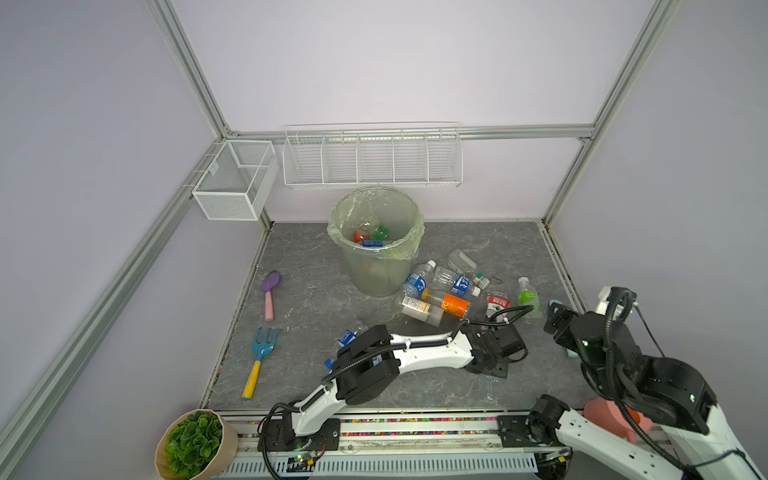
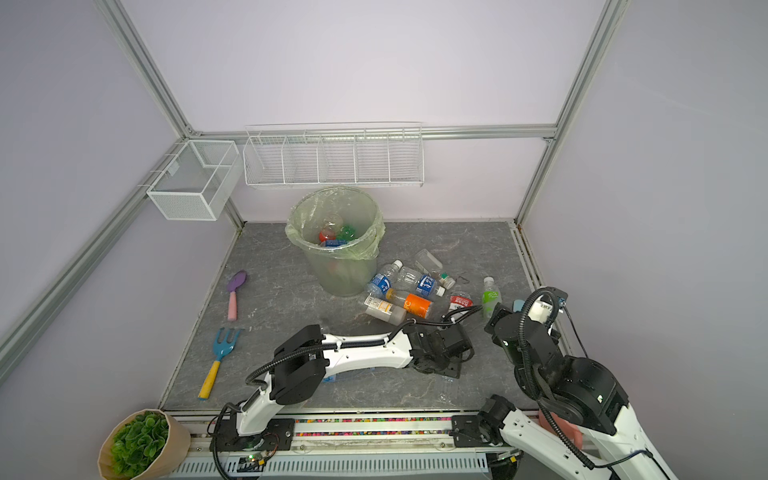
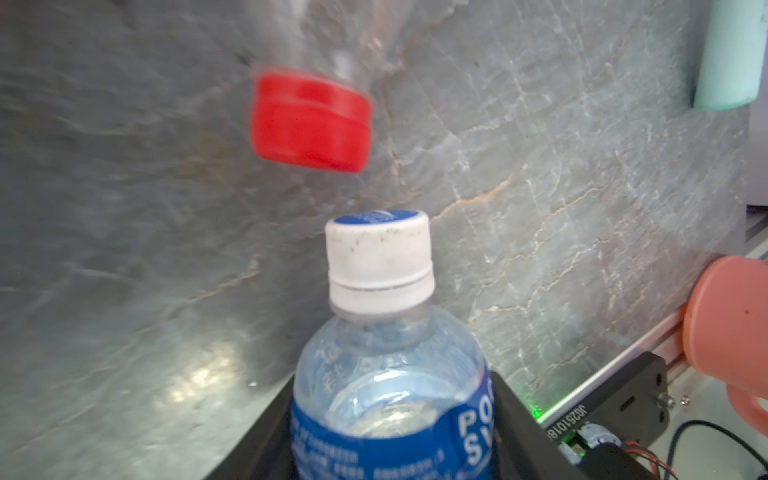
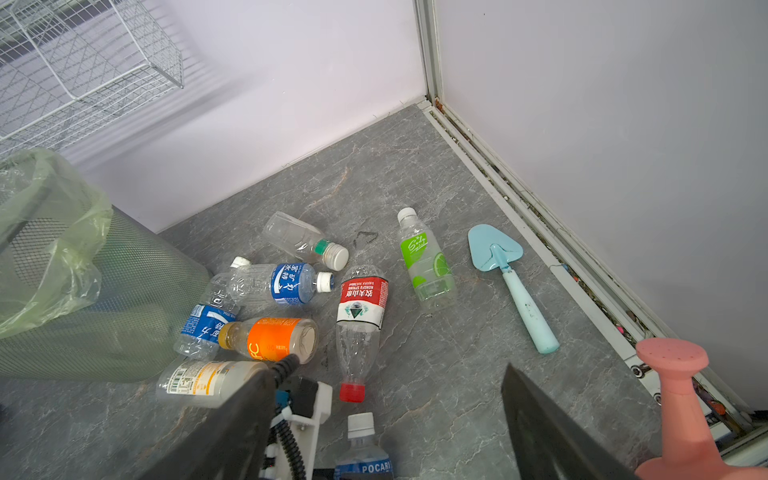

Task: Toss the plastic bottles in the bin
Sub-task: 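Lower the left gripper and grasp the blue-label white-cap water bottle, then lift the blue-label bottle with the left gripper and carry it toward the bin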

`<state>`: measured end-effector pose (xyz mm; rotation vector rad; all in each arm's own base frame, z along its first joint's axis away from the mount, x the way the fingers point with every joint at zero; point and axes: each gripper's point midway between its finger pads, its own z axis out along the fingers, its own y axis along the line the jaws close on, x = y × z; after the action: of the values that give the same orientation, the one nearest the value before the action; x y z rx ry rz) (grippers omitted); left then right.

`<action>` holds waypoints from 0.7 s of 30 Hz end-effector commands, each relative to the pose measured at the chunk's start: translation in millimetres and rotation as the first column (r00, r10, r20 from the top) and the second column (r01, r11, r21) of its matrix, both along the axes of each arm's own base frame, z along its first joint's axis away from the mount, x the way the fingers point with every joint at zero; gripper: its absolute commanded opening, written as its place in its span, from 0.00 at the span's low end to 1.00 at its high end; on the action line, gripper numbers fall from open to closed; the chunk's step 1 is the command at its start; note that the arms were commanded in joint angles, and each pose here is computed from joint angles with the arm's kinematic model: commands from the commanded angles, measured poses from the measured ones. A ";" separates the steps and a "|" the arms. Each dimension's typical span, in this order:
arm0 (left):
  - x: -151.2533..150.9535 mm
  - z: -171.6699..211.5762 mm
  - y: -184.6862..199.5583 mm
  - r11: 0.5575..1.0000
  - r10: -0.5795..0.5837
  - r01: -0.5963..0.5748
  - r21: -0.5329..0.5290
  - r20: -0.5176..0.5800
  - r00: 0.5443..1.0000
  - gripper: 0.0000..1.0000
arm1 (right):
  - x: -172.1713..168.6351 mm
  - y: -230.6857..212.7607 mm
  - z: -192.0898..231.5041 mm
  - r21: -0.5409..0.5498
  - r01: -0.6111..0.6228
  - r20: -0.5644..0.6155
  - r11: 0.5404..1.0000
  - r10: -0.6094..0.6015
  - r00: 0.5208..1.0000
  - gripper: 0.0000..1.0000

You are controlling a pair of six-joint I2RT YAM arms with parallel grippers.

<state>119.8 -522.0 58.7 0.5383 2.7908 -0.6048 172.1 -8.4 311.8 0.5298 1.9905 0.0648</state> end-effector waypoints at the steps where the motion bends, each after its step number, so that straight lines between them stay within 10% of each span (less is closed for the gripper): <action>1: 16.2 34.8 10.5 0.999 0.020 -0.018 -0.032 0.080 0.997 0.20 | 4.1 4.6 -3.5 -0.001 -0.002 -0.010 1.000 0.002 1.000 0.88; 21: 72.9 138.2 91.0 0.987 0.151 -0.159 -0.010 0.368 0.918 0.16 | 7.0 10.3 -17.4 -0.004 -0.008 -0.040 1.000 0.008 0.999 0.88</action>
<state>179.5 -456.9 172.9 0.4084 2.5213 -0.4915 176.1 -1.1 300.1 0.5136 2.0232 0.0560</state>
